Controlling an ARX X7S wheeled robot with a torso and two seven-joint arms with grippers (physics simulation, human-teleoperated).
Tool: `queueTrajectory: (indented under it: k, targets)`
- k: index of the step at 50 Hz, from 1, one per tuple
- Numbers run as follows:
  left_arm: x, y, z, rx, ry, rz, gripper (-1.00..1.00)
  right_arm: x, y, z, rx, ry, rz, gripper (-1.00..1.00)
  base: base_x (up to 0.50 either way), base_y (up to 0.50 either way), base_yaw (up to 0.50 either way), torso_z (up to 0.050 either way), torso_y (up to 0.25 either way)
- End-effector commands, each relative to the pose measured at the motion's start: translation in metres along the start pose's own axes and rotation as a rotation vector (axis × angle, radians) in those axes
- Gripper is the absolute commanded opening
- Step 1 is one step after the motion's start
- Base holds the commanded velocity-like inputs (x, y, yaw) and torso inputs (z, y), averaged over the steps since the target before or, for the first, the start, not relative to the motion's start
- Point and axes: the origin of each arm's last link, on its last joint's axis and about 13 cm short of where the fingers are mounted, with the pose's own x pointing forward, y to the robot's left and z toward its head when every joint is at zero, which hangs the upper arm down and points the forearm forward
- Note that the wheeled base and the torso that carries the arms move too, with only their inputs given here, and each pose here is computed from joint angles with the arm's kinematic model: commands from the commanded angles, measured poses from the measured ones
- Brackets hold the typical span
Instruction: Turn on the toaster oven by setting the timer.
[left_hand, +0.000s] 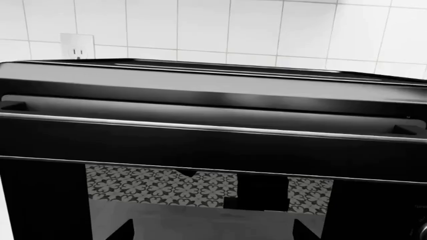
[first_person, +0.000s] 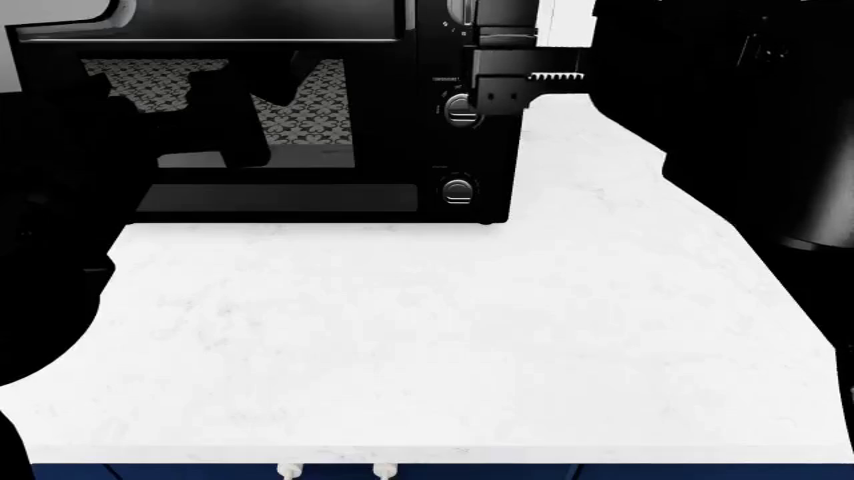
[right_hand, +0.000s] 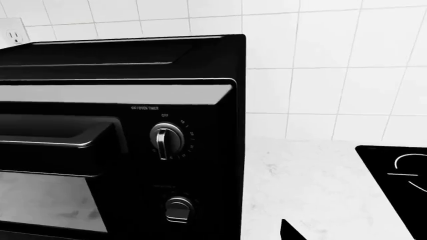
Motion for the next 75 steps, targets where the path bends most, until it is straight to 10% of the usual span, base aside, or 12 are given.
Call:
queueTrajectory:
  k: [1, 75]
  targets:
    - [0.000, 0.000, 0.000, -0.001, 0.001, 0.000, 1.00, -0.001, 0.010, 0.007, -0.044, -0.035, -0.038, 1.00, 0.00, 0.00, 0.00, 0.000, 0.000]
    - [0.001, -0.001, -0.002, -0.003, 0.006, -0.003, 1.00, 0.026, 0.059, 0.014, -0.082, 0.029, -0.138, 1.00, 0.00, 0.00, 0.00, 0.000, 0.000]
